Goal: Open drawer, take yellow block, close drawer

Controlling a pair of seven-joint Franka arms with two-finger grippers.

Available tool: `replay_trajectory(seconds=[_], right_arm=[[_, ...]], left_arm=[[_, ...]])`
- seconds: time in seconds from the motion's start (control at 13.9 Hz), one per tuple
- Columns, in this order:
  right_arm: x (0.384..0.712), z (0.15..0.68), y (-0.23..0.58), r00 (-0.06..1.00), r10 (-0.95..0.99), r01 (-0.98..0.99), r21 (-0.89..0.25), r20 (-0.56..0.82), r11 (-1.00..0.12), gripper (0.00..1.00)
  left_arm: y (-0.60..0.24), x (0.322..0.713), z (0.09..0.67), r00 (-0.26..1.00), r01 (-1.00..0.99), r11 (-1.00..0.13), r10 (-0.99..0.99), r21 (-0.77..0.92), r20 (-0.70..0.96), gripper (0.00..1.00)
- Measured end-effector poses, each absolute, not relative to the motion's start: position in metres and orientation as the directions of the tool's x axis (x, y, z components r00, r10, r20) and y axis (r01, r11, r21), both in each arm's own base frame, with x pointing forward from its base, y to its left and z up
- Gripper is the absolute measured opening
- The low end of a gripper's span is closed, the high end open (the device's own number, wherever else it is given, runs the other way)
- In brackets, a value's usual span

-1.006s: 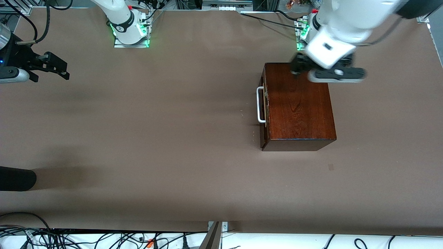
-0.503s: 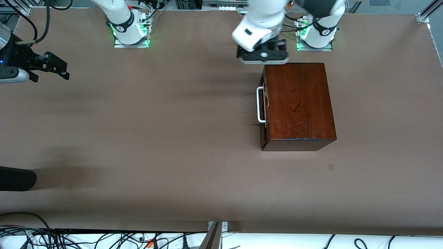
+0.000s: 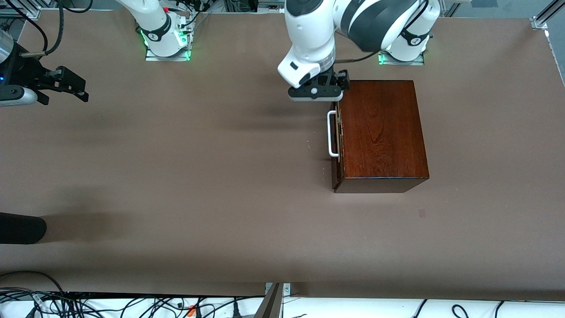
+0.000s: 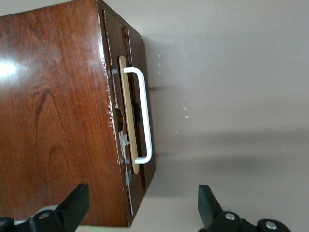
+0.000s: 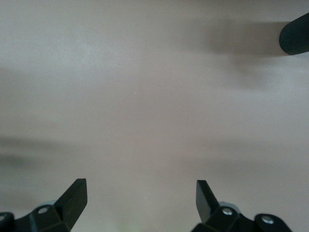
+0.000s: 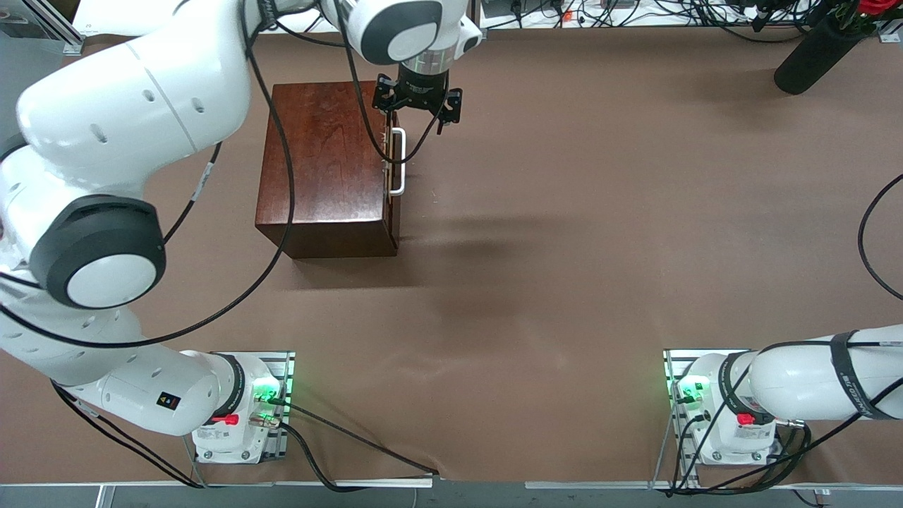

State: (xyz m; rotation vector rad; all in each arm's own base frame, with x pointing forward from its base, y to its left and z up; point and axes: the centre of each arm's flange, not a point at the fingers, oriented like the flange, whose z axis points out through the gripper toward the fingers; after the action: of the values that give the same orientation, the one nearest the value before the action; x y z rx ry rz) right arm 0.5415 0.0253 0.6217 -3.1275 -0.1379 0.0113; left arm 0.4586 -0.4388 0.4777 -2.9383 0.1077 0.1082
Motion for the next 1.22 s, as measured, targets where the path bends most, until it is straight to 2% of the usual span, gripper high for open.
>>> replay_trajectory(seconds=[0.72, 1.22], right_arm=[[0.542, 0.622, 0.025, 0.996, 0.088, 0.088, -0.011, -0.007, -0.996, 1.0], [0.542, 0.622, 0.025, 0.996, 0.088, 0.088, -0.011, -0.007, -0.996, 1.0]], left_arm=[[-0.456, 0.482, 0.365, 0.995, -0.088, -0.952, -0.07, -0.295, -0.068, 1.0], [-0.454, 0.479, 0.324, 0.997, -0.08, -0.938, -0.071, -0.338, -0.039, 1.0]])
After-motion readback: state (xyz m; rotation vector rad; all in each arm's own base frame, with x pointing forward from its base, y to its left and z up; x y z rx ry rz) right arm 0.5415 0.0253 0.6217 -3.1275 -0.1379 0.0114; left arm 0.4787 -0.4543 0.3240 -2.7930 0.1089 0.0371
